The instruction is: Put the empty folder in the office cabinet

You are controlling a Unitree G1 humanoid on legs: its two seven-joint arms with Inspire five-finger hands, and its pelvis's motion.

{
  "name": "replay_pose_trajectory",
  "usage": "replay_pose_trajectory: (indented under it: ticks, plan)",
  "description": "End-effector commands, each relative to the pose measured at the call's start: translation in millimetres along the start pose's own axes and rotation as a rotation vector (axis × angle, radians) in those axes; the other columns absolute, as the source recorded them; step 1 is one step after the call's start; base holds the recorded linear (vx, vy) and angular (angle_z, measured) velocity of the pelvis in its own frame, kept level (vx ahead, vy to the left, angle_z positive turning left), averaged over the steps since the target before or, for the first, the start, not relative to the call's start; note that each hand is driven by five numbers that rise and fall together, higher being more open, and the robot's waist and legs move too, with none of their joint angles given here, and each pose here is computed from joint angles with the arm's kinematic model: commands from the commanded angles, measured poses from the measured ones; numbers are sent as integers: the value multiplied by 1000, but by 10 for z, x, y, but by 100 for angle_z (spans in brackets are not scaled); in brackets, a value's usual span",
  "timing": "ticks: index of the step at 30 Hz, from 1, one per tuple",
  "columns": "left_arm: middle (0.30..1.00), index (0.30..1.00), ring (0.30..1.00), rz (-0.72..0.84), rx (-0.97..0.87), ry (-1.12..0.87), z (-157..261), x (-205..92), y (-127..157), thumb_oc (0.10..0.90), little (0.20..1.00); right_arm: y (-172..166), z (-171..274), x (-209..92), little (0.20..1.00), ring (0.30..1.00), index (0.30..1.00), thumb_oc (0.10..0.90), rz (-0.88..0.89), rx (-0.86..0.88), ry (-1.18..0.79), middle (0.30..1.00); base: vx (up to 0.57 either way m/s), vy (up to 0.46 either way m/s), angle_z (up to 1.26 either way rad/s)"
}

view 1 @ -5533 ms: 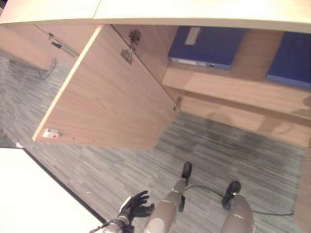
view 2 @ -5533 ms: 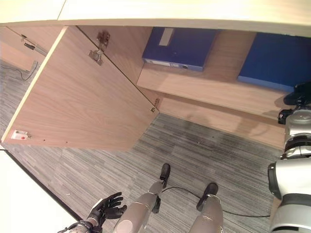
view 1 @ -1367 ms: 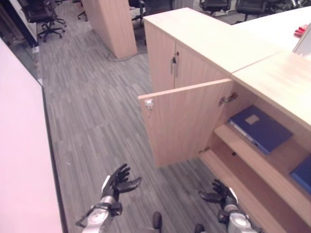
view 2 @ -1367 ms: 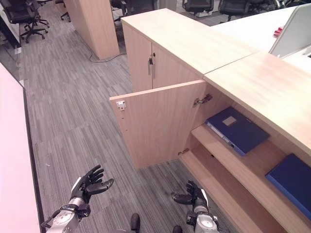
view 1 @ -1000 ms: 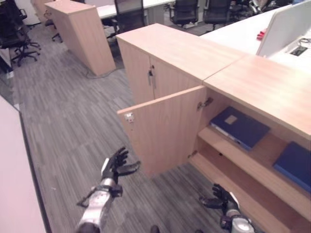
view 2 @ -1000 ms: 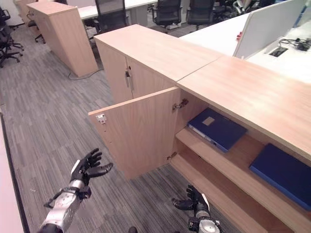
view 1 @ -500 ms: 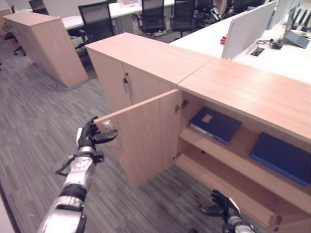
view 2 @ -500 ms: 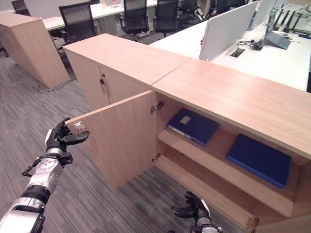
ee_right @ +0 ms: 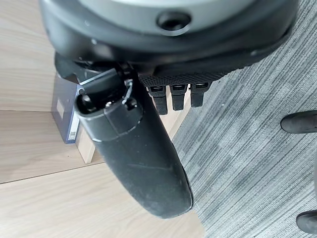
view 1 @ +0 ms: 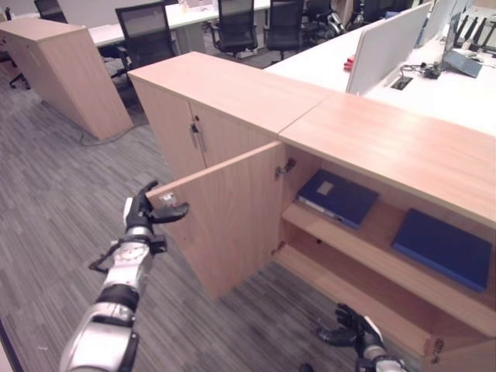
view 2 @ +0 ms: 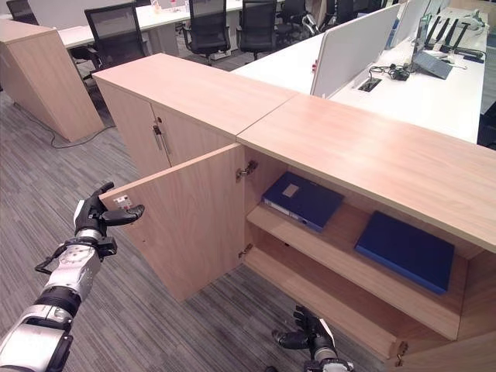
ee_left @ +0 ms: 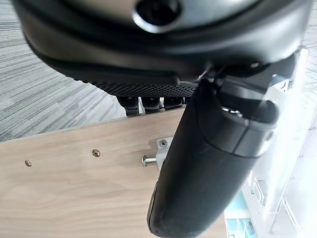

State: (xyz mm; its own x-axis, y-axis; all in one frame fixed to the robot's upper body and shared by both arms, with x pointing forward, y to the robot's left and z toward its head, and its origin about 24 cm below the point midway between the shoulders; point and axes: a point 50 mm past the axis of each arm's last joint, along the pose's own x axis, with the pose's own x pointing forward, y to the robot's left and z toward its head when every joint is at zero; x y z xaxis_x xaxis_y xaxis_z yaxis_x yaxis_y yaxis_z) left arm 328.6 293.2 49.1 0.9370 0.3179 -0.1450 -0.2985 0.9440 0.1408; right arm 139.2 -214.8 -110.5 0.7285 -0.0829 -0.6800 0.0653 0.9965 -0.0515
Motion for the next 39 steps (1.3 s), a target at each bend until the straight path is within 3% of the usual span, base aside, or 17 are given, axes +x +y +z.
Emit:
replay_pose_trajectory:
  ticks: [1,4,6,7,10,11,16,21,25,30,39]
  plan:
    - [900,900,900,-102,-16,-324,907,190,-275,800,900,-52,369,99,900,900,900,800,3,-66,-153,900,-29,8,8]
    - [900,900,900,-306,-98,-350,759,-19,-808,800,900,-28,397,136,900,900,900,800,-14,-69,-152,900,-42,2,10]
    - [900,900,900,-306,-98,-349,752,-23,-809,800,900,-29,393,134,900,900,900,800,-15,-70,-151,900,-26,-2,16]
    - [900,900,900,-452,-191,-309,488,-295,-1156,800,900,-21,395,144,900,900,900,800,-31,-57,-148,900,-43,2,13]
    - [900,900,900,-526,-309,-229,256,-484,-1300,800,900,-33,369,141,900,900,900,800,-49,-48,-133,900,-32,10,13]
    - [900,900,900,-625,-372,-188,120,-702,-1432,800,900,-53,348,139,900,900,900,800,-66,-38,-119,900,-34,26,16]
    - [900,900,900,-795,-450,-102,-93,-1095,-1482,800,900,-73,344,125,900,900,900,800,-100,-2,-120,900,-31,13,4]
    - [900,900,900,-855,-490,-121,-47,-1268,-1370,800,900,24,578,232,900,900,900,800,-84,-27,-176,900,-167,-1,-30]
    - [900,900,900,-880,-501,-157,54,-1311,-1325,800,900,120,657,266,900,900,900,800,-56,-42,-197,900,-86,-32,-80]
    - [900,900,900,-933,-705,-166,214,-1410,-1523,800,900,188,571,244,900,900,900,800,-12,-64,-173,900,6,-139,-53]
    - [900,900,900,-924,-730,-164,294,-1376,-1781,800,900,105,618,227,900,900,900,800,-13,-91,-191,900,8,-155,-58]
